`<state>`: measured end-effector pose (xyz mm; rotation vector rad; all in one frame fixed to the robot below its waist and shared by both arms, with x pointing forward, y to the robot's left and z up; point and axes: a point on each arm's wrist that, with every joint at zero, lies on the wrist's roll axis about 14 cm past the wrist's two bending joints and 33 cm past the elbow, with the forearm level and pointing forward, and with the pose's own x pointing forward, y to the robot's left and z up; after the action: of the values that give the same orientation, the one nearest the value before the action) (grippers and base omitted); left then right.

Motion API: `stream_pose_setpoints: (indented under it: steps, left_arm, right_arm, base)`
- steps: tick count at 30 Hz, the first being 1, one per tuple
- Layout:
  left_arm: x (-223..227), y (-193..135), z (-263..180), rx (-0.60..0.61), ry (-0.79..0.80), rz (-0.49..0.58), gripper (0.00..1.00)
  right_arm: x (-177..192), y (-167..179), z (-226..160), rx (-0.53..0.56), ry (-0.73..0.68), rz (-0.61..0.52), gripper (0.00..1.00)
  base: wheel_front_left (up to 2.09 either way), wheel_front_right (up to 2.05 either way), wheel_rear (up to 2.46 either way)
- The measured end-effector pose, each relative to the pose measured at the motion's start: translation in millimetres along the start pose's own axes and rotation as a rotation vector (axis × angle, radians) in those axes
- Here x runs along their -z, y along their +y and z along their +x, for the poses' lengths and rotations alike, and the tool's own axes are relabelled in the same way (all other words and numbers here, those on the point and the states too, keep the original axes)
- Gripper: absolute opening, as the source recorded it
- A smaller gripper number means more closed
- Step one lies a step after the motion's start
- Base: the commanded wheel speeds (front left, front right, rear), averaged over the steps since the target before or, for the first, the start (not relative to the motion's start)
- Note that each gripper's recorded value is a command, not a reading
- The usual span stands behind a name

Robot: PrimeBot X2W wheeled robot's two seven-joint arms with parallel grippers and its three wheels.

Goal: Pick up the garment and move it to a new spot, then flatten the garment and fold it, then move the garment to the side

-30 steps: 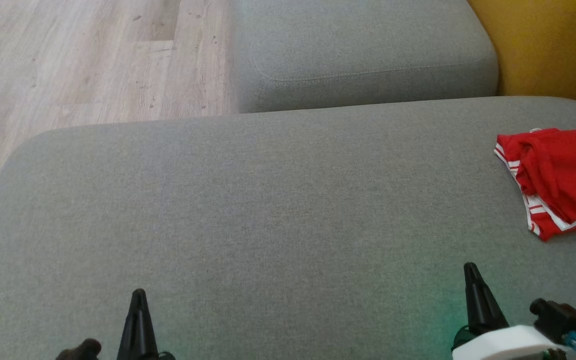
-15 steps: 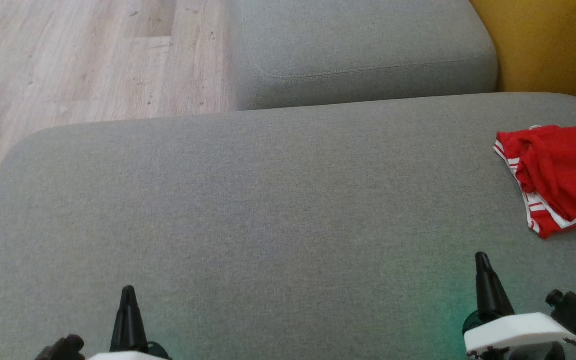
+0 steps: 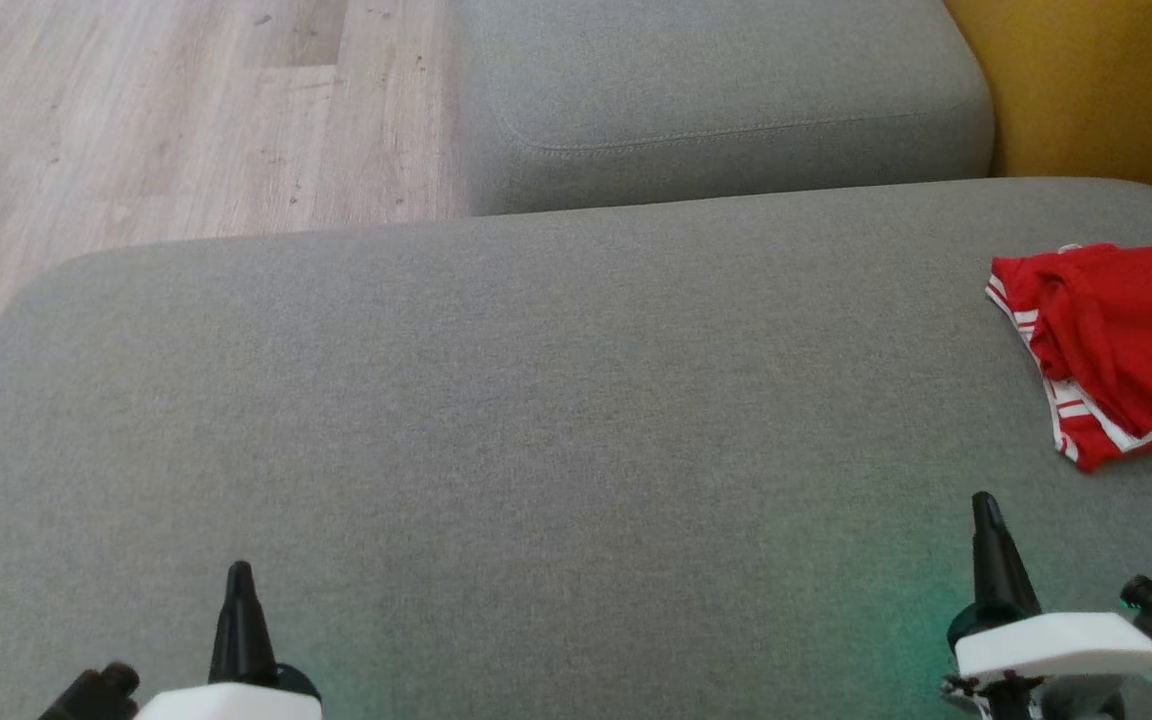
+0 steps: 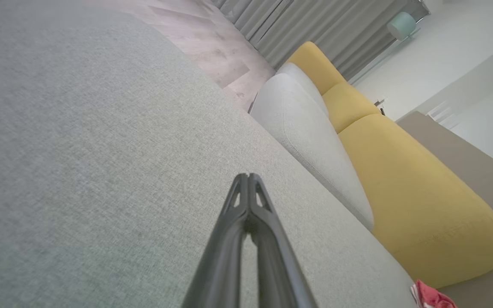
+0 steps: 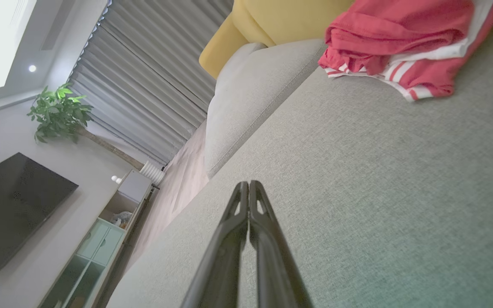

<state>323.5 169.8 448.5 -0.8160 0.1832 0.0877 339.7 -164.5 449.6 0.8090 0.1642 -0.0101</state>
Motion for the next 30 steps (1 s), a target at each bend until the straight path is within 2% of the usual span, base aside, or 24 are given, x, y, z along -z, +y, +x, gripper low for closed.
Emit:
stream_pose_setpoints:
  steps: [30]
  left_arm:
    - [-13,-5,21,0.024,0.012,-0.345,0.0]
  right_arm:
    - [-19,-8,11,0.03,-0.035,0.357,0.0]
  base:
    - [0.0,0.0,0.0]
